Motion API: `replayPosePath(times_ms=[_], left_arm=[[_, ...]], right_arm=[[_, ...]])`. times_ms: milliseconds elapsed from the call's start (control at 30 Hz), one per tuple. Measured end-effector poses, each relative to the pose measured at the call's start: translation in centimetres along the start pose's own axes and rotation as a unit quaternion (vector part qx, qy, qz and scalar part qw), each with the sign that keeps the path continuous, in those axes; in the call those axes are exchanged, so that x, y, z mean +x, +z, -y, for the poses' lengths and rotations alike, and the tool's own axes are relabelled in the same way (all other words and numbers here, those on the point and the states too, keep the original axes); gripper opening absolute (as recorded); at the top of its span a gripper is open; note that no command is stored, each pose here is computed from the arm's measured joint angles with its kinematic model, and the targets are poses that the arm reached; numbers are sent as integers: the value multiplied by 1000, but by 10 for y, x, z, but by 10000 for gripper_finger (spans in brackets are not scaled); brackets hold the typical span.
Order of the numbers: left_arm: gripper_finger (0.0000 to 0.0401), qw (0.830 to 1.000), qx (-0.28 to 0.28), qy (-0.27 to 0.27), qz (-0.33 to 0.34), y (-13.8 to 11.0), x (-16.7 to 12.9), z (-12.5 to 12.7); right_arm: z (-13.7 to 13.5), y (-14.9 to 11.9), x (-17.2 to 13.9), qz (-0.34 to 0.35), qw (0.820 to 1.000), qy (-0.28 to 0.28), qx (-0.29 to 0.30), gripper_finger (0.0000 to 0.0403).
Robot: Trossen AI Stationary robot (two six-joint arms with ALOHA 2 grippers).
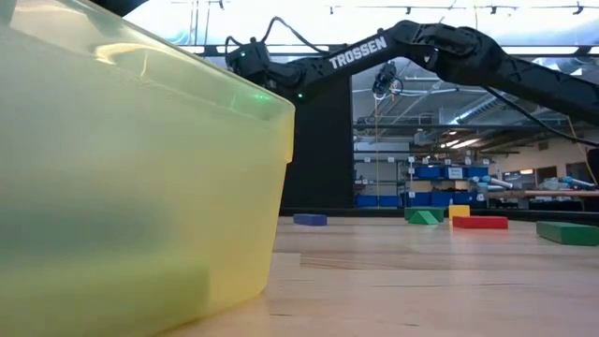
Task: Sort blocks by size
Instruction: Put the small red block into the blue bin
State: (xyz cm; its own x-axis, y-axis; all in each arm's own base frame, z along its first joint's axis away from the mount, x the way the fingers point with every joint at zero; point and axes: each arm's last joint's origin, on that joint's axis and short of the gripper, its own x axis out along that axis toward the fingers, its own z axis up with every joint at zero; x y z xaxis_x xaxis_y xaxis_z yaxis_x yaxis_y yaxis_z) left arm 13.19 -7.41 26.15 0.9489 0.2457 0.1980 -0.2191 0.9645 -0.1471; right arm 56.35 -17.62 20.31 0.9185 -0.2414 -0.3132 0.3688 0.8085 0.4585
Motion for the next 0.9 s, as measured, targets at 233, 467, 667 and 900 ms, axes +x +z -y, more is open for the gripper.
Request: replayPosePath(times_ms=[233, 467, 667, 900], left_arm=[[261, 1000, 1, 0, 0, 0, 0, 0], [261, 1000, 2, -1, -2, -1, 0, 0], [261, 1000, 4, -1, -4, -1, 0, 0], [261, 1000, 10, -2, -9, -2, 0, 1]], right_arm=[[-3, 4, -1, 16, 999, 8, -40, 260], [-38, 17, -17, 56, 993, 0, -107, 246], [-59, 6, -32, 66, 985, -40, -155, 227], [-50, -11, -90, 124, 978, -69, -150, 220]])
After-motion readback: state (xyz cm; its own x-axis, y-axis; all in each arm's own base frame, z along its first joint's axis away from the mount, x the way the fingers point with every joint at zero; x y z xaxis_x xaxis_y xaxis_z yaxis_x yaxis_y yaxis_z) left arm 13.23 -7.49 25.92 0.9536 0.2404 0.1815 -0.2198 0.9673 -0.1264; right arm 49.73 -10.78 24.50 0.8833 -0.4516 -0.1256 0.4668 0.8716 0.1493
